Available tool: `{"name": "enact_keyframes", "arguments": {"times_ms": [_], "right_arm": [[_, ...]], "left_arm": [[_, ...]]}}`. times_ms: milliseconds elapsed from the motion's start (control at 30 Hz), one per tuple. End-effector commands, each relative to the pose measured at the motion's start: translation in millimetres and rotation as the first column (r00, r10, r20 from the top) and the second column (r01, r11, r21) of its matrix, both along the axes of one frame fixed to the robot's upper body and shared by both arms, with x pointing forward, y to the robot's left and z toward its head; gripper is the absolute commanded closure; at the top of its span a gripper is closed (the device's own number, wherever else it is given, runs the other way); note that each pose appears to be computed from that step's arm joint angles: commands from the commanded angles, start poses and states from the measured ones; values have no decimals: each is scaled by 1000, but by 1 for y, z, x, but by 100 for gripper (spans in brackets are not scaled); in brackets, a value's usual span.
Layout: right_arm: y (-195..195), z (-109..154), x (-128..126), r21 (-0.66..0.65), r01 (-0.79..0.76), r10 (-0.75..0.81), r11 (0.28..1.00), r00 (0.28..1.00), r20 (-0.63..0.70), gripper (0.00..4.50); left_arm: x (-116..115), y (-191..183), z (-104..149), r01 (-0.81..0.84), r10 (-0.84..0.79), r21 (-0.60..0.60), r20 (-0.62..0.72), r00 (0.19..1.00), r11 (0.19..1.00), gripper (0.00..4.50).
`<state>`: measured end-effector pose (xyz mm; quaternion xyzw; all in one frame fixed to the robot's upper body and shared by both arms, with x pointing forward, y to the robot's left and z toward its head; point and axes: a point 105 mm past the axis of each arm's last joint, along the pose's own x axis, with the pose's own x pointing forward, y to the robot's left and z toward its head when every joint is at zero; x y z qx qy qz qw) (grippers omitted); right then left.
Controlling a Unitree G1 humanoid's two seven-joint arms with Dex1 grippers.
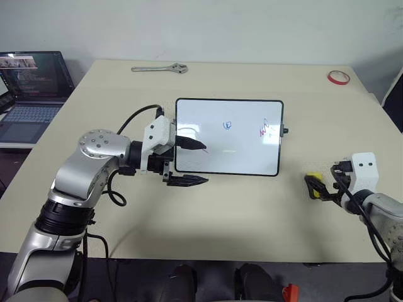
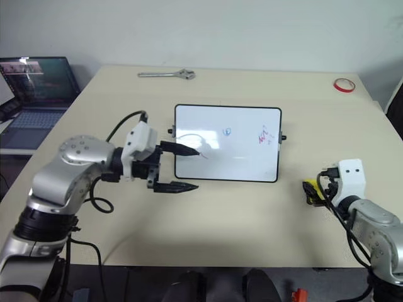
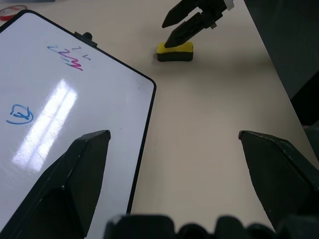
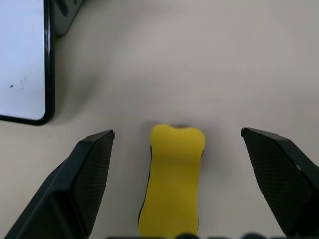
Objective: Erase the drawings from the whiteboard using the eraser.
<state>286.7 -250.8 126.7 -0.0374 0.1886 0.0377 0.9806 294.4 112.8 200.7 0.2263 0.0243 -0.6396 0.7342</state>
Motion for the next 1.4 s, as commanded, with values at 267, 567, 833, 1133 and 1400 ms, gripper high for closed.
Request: {"name": "enact_keyframes", "arguments": {"times_ms": [267, 567, 833, 1133, 1400], "right_arm": [[-1, -6, 3, 13, 13, -13, 1000, 1000, 10, 3], [7, -15, 3, 28, -7, 7, 1000, 1000, -22, 3], [4, -12, 6, 24, 16, -16, 1000, 1000, 2, 3], [5, -19, 5, 42, 7, -6, 999, 1000, -25, 199], [7, -20, 6, 43, 3, -1, 999, 1000, -28, 363]], "left_arm": [[4, 4, 9, -23, 24, -20, 60, 998, 1000, 0], [2, 2, 10, -17, 18, -22, 65, 998, 1000, 0], [3, 1, 10, -17, 18, -22, 67, 998, 1000, 0], [2, -1, 10, -14, 15, -21, 71, 997, 1000, 0], [1, -2, 10, -18, 20, -25, 71, 997, 1000, 0]]}}
